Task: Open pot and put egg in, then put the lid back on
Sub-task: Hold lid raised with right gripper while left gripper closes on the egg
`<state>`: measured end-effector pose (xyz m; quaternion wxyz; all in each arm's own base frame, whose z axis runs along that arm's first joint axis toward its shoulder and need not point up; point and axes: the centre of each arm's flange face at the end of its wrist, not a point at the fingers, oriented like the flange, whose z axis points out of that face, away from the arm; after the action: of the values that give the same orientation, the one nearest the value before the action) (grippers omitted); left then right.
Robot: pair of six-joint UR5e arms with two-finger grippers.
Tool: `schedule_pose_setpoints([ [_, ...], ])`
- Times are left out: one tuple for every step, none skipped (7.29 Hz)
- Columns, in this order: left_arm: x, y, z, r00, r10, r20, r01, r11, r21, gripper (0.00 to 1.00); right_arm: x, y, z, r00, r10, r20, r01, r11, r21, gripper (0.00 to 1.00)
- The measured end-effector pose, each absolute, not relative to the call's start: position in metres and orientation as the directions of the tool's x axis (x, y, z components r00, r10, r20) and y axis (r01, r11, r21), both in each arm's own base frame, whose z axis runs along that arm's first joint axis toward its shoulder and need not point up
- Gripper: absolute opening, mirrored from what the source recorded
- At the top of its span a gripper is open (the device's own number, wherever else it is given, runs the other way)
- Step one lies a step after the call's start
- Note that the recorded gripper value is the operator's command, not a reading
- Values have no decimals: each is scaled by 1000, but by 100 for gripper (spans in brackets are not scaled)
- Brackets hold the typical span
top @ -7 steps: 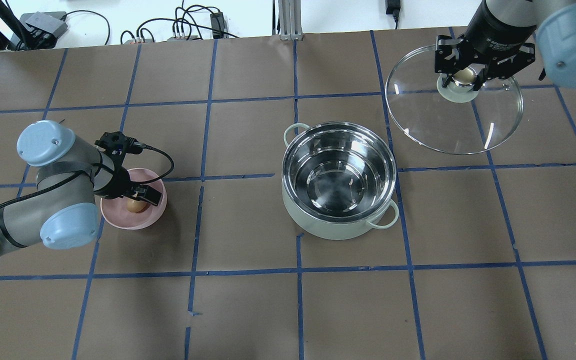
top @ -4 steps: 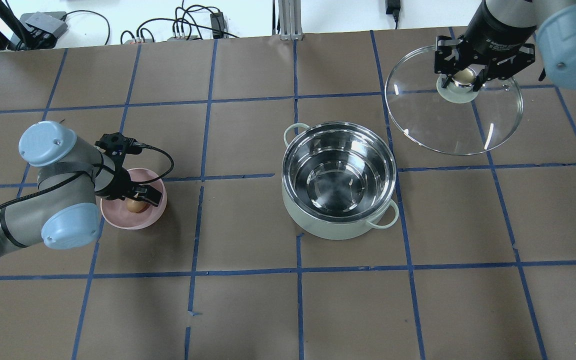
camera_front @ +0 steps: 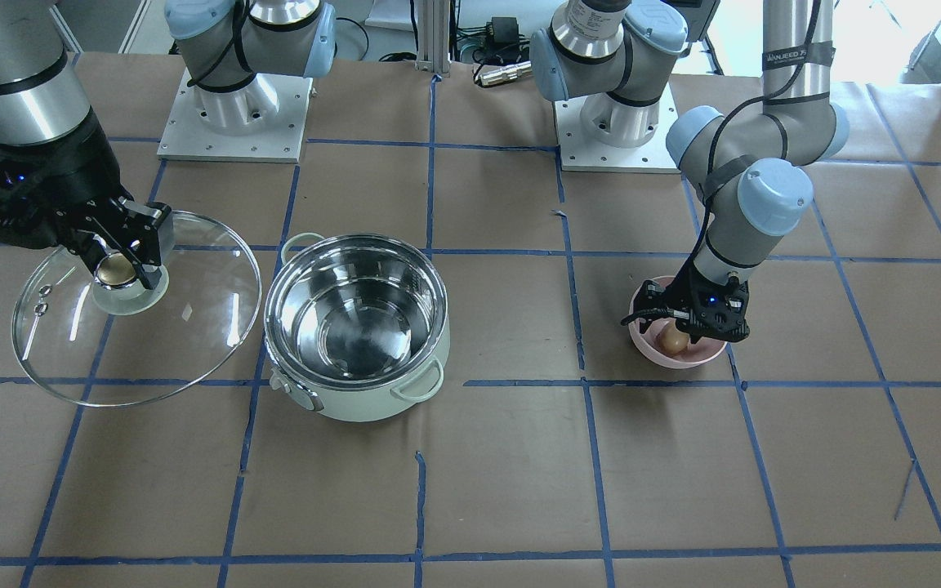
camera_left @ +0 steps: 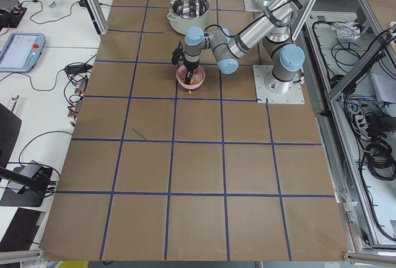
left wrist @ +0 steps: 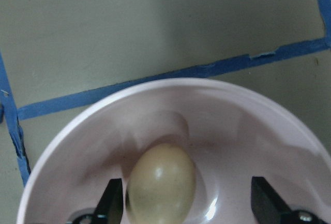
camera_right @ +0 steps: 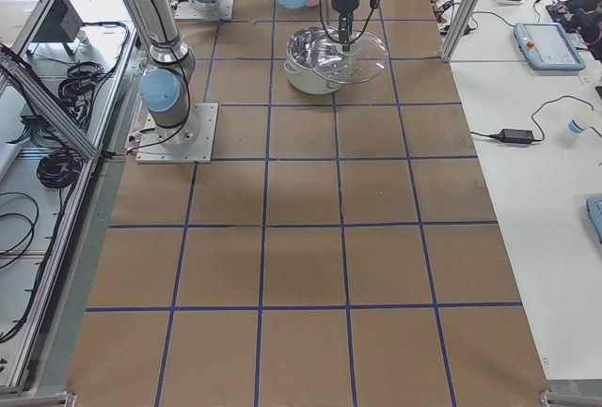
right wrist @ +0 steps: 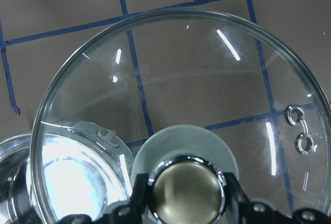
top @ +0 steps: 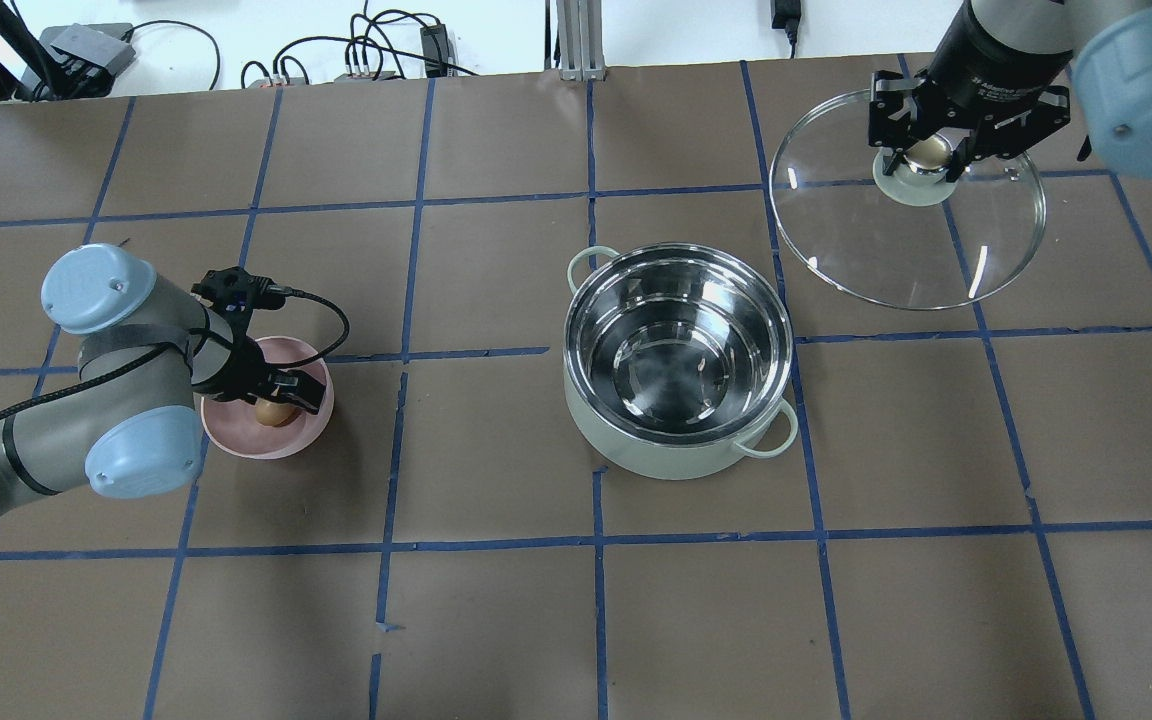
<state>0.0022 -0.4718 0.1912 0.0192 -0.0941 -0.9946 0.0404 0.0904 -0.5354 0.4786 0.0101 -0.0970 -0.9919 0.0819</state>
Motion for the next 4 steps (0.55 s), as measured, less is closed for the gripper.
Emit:
schedule_pose_setpoints([
  [2,-472,191,-984,177,31,174,981,-82,70,91,-535,479,-981,193,3,190,968,-165,28],
  [2,-472,190,-985,172,32,169,982,-81,67,91,-535,478,-981,193,3,190,968,-164,28],
  [2,-472,189,-985,170,34,167,983,-79,61,91,-535,477,-981,194,4,191,968,-162,28],
  [2,-472,187,-985,171,38,168,983,-75,55,91,-535,478,-981,195,4,192,968,-161,28],
])
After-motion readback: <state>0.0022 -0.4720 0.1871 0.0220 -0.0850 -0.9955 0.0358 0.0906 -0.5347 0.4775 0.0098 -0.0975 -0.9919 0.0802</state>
